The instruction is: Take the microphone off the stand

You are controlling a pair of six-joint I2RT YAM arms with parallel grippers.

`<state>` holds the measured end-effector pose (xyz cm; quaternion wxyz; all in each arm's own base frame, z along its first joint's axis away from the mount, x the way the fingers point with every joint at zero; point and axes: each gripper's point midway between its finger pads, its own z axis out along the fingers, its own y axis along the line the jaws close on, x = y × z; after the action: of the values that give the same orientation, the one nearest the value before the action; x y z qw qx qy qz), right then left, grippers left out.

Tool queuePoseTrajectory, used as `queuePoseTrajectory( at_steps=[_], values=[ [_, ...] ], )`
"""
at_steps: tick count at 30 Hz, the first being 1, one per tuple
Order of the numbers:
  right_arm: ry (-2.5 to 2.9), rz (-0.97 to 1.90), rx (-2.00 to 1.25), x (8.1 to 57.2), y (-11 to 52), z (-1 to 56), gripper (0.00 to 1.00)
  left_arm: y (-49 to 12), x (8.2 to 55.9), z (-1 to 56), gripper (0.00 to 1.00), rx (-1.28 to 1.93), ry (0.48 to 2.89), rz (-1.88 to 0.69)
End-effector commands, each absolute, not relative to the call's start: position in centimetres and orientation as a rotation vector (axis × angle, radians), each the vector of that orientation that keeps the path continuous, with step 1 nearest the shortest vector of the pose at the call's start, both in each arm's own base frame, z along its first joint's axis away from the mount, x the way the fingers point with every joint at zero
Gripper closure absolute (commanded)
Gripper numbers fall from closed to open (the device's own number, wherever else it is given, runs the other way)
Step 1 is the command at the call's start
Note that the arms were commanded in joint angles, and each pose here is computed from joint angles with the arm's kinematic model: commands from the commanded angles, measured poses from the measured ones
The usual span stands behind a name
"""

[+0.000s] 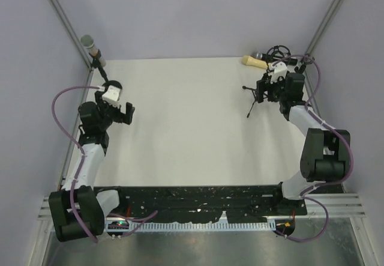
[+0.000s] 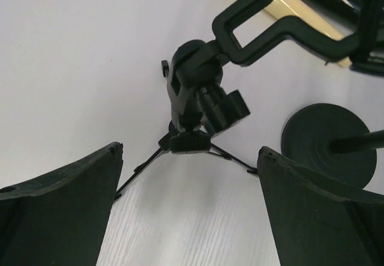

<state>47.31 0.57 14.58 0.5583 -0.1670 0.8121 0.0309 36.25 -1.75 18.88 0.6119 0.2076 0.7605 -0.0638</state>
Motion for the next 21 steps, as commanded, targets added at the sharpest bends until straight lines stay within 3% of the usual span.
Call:
queuePoseTrajectory(
  at_steps=[1, 13, 21],
  values=[
    [1.89, 0.165, -0.378, 44.8, 1.9, 20.3, 0.04, 2.1, 37.9, 21.5, 0.0, 0.296, 1.656, 0.001],
    [1.9, 0.414, -0.494, 34.1, 6.4, 25.9, 0.05, 7.3, 45.4, 23.0, 0.0, 0.046, 1.452, -0.02],
    [1.798, 0.471, -0.52, 29.9, 7.9, 30.8, 0.05, 8.8, 48.8, 23.8, 0.0, -0.045, 1.412, -0.031]
  ],
)
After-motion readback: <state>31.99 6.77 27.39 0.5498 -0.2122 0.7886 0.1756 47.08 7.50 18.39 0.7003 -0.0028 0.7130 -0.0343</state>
